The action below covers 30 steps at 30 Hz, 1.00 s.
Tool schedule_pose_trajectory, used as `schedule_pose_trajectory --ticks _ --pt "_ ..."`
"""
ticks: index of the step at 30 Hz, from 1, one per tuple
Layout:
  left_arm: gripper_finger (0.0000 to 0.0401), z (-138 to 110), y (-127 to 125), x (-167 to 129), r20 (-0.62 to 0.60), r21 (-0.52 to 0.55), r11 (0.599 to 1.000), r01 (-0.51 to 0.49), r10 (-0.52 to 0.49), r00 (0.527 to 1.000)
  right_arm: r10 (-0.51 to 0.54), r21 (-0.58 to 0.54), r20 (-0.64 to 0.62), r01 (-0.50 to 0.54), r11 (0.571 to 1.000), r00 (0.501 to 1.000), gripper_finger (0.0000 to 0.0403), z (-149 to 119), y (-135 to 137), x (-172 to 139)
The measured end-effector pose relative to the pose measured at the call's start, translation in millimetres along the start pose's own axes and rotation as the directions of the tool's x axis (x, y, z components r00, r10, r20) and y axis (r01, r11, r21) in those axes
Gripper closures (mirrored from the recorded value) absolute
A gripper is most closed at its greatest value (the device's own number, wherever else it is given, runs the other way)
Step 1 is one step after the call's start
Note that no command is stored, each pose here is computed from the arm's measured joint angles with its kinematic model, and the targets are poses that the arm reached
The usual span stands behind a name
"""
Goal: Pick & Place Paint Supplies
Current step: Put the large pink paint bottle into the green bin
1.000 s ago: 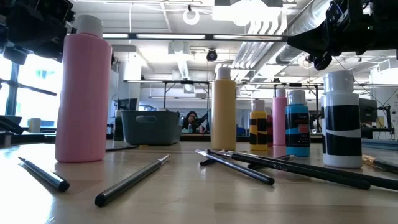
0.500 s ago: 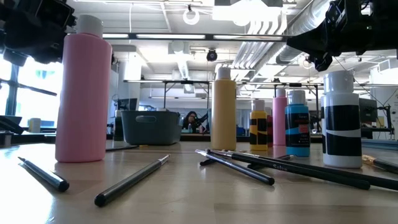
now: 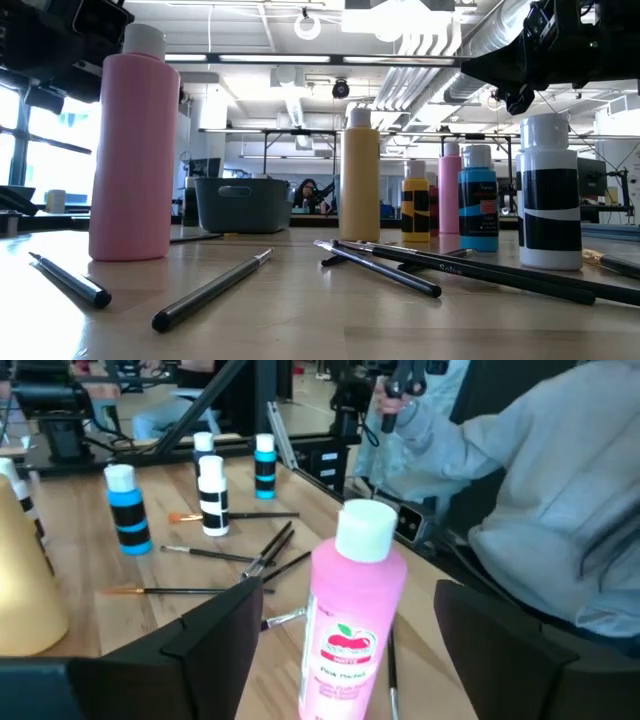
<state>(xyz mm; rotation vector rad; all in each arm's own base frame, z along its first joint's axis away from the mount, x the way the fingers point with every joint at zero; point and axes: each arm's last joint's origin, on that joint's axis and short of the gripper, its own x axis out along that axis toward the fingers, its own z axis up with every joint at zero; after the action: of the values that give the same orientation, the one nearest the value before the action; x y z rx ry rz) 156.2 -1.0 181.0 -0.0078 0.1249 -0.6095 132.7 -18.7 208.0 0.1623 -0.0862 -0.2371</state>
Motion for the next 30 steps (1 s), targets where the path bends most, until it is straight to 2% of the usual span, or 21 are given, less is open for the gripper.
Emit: schedule_pose_trajectory --ticks 5,12,16,19,25,30 --pt "0.0107 0.3 2.4 7.1 0.025 -0.012 1.0 0.005 -0.004 1.0 0.0 -0.001 0.0 0.0 1.0 1.0 0.04 0.0 0.0 0.0" --pt "0.0107 -1.6 -12.0 29.7 0.044 0.089 0.995 0.044 -0.048 0.998 0.004 -0.002 -0.001 -0.004 1.0 1.0 0.04 -0.1 0.1 0.0" --pt "0.0107 -3.6 -16.8 36.4 0.035 0.103 0.994 -0.044 0.041 0.999 0.004 -0.001 -0.002 -0.004 1.0 1.0 0.04 -0.1 0.1 0.0" --pt "0.0107 -3.8 -16.1 37.0 0.034 0.088 0.99 -0.109 0.107 0.994 0.004 -0.002 -0.002 -0.004 1.0 1.0 0.04 -0.1 0.1 0.0" --pt "0.0107 0.5 -17.3 38.6 0.044 0.0 1.0 -0.03 0.03 0.999 0.004 0.005 -0.002 -0.004 1.0 1.0 0.04 -0.1 0.1 0.0" --pt "0.0107 12.4 -15.1 43.0 0.056 -0.045 0.999 -0.021 0.024 0.998 0.004 0.037 -0.002 -0.004 0.999 1.0 0.04 -0.1 0.1 0.0"
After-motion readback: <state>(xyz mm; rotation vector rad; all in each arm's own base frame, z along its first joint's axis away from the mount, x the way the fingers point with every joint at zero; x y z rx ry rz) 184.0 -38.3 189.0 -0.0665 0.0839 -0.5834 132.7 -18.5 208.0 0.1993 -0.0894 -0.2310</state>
